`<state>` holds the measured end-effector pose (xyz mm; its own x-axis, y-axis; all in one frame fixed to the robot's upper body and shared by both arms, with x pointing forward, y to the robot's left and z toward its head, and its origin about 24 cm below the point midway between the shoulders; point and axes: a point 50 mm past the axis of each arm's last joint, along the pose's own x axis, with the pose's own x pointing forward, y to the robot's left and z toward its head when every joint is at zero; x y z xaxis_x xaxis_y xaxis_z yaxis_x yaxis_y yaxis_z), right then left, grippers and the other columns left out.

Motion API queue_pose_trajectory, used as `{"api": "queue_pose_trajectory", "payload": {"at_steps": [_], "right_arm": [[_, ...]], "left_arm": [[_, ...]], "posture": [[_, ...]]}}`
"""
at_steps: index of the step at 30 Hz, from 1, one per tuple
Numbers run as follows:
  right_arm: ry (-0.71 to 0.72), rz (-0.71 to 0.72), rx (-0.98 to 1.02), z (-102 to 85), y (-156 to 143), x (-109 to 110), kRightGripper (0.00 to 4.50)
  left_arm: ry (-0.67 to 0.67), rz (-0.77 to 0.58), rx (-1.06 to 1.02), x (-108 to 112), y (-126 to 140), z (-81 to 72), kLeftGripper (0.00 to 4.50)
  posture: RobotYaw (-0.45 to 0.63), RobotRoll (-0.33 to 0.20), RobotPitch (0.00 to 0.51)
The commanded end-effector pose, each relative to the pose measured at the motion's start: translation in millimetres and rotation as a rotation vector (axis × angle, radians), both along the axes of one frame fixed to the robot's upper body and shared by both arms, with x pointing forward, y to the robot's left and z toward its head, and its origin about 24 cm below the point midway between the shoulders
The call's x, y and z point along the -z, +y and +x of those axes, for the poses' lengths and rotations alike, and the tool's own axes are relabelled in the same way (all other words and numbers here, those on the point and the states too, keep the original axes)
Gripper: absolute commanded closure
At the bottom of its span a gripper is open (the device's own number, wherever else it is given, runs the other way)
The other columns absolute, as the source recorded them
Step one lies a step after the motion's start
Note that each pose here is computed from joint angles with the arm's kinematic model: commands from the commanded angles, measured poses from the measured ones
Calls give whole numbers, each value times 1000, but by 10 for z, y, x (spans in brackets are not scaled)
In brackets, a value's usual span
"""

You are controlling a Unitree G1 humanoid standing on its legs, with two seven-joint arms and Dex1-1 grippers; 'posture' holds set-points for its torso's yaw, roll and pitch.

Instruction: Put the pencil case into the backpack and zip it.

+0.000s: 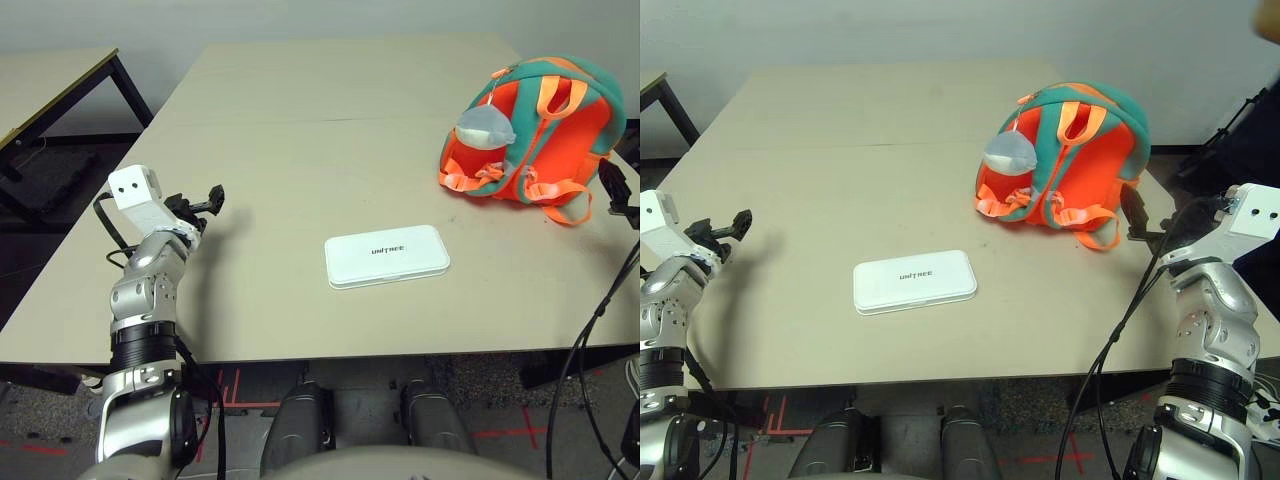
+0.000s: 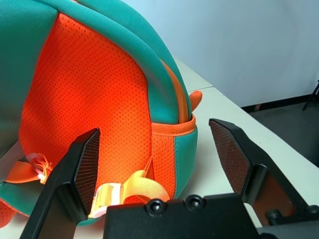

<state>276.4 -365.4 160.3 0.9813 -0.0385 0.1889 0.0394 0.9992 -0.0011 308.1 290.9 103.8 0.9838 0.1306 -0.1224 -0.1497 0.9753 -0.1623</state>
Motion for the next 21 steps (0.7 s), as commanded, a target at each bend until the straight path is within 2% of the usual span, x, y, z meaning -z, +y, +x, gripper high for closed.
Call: {"api": "queue_pose_trajectory", "payload": {"at_steps": [1, 8, 11, 13, 14, 16, 21], "right_arm": [[4, -8, -9, 28, -2, -31, 10], [5, -30, -32, 26, 0, -122, 10], [25, 32, -54, 3, 30, -221, 10], [99, 102, -74, -34, 46, -256, 10], [162, 139, -107, -70, 72, -282, 10], [331, 215, -204, -179, 178, -322, 10], [691, 353, -431, -443, 496, -396, 10]], "left_arm": [[5, -3, -6, -1, 0, 14, 0], [-4, 4, 71, -57, -112, 124, 0], [-51, 4, 163, -302, -137, 167, 0], [-64, -67, 233, -467, -160, 173, 0], [-36, -149, 291, -544, -191, 159, 0], [79, -298, 477, -678, -274, 54, 0], [371, -489, 752, -847, -297, -307, 0]], "posture": [[-20, 0, 70], [-58, 0, 100], [-53, 0, 91], [-40, 0, 79], [-35, 0, 73], [-15, 0, 62], [-18, 0, 55]]}}
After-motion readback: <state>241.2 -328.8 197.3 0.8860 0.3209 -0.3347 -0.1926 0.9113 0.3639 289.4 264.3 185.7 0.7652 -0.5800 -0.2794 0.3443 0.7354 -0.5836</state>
